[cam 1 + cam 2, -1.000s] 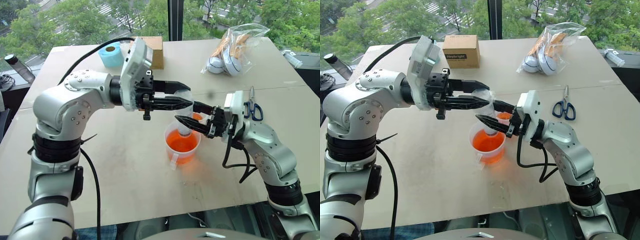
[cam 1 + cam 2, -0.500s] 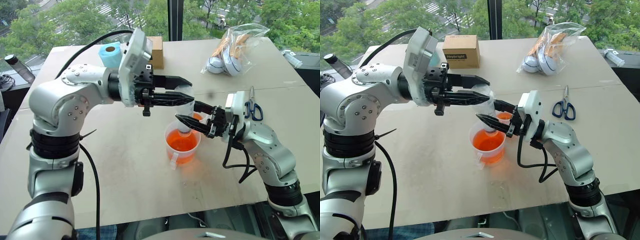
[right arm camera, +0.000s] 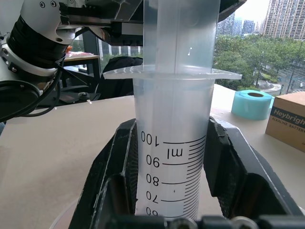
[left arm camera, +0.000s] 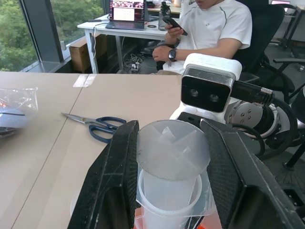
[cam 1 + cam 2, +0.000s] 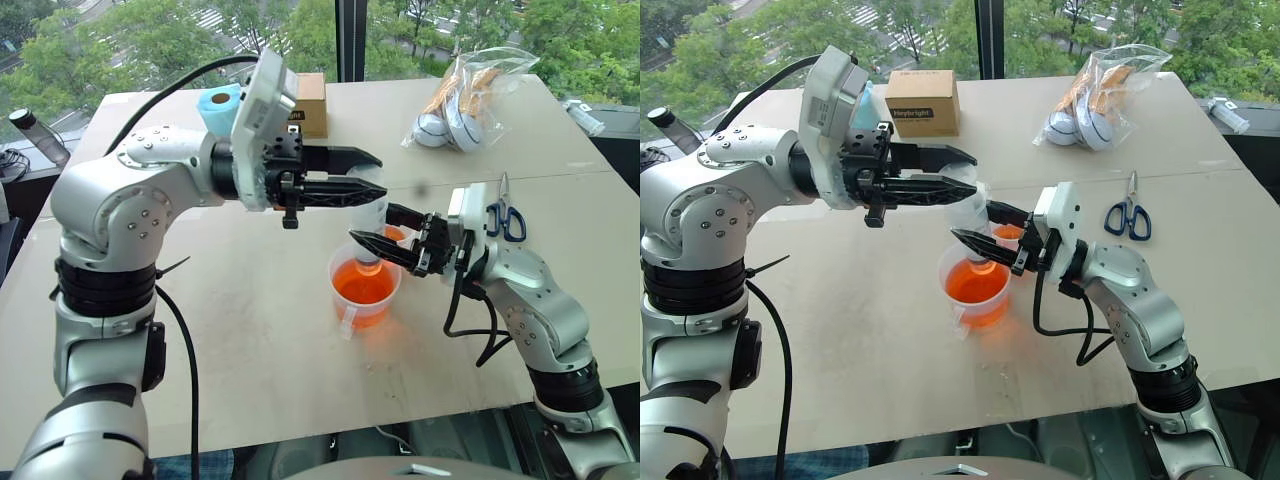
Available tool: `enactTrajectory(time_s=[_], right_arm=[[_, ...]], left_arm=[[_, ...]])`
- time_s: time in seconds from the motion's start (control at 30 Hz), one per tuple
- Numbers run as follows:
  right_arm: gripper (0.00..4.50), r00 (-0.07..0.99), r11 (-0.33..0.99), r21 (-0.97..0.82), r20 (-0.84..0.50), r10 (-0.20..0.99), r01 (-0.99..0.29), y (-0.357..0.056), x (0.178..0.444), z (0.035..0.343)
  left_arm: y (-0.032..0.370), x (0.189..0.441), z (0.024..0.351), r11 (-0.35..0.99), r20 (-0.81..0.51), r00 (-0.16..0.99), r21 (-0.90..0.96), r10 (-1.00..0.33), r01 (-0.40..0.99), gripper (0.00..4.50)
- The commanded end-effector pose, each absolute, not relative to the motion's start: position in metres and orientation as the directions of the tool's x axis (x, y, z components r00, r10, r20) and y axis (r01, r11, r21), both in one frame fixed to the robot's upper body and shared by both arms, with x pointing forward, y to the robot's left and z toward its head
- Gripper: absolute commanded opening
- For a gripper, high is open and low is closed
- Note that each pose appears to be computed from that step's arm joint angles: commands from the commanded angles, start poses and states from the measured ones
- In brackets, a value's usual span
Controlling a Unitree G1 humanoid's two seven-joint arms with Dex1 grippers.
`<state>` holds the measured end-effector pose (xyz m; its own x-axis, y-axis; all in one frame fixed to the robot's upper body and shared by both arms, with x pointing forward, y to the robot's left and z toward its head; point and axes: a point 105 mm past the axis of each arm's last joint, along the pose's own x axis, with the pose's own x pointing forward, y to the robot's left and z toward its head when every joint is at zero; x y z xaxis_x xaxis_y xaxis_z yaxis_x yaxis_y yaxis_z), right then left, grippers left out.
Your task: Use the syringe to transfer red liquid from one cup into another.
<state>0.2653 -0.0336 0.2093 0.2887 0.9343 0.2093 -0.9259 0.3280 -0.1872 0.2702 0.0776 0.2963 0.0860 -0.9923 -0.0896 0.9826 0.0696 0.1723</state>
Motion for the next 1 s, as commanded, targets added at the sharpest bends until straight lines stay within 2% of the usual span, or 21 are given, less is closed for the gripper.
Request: enactTrajectory(time_s=[0.03,0.27,0.3,0.33,0.37,0.4,0.43,0.47,0.77,1.0], right_arm=[[1.48,0.268,0.300,-0.171,0.184,0.946,-0.938,-0.028,0.261,0.201],[1.48,0.271,0.304,-0.172,0.188,0.944,-0.937,-0.028,0.260,0.202],[1.48,0.272,0.304,-0.172,0.188,0.944,-0.937,-0.029,0.260,0.202],[1.48,0.273,0.306,-0.172,0.189,0.943,-0.936,-0.029,0.260,0.202],[1.48,0.275,0.307,-0.173,0.189,0.943,-0.936,-0.029,0.260,0.202],[1.48,0.276,0.309,-0.173,0.188,0.943,-0.935,-0.029,0.260,0.202],[1.48,0.278,0.310,-0.173,0.187,0.942,-0.935,-0.030,0.260,0.201],[1.48,0.279,0.311,-0.173,0.186,0.942,-0.935,-0.030,0.260,0.201],[1.48,0.280,0.315,-0.174,0.201,0.939,-0.933,-0.033,0.261,0.206],[1.48,0.210,0.254,-0.122,0.291,0.933,-0.959,-0.036,0.250,0.229]], left_arm=[[0.087,0.266,0.332,0.123,0.004,0.127,0.288,-0.992,0.950,1.40],[0.086,0.265,0.330,0.106,-0.004,0.110,0.262,-0.994,0.959,1.40],[0.085,0.265,0.329,0.102,-0.006,0.107,0.261,-0.994,0.960,2.44],[0.085,0.264,0.329,0.101,-0.006,0.106,0.261,-0.994,0.960,2.81],[0.085,0.264,0.330,0.100,-0.006,0.106,0.262,-0.994,0.960,3.36],[0.085,0.264,0.330,0.104,-0.002,0.109,0.265,-0.994,0.958,3.65],[0.085,0.265,0.332,0.114,0.007,0.117,0.276,-0.993,0.955,4.32],[0.085,0.265,0.334,0.120,0.017,0.120,0.284,-0.993,0.951,4.48],[0.082,0.263,0.355,0.130,0.105,0.103,0.301,-0.989,0.945,4.48],[0.083,0.264,0.373,0.161,0.203,0.106,0.275,-0.973,0.948,4.48]])
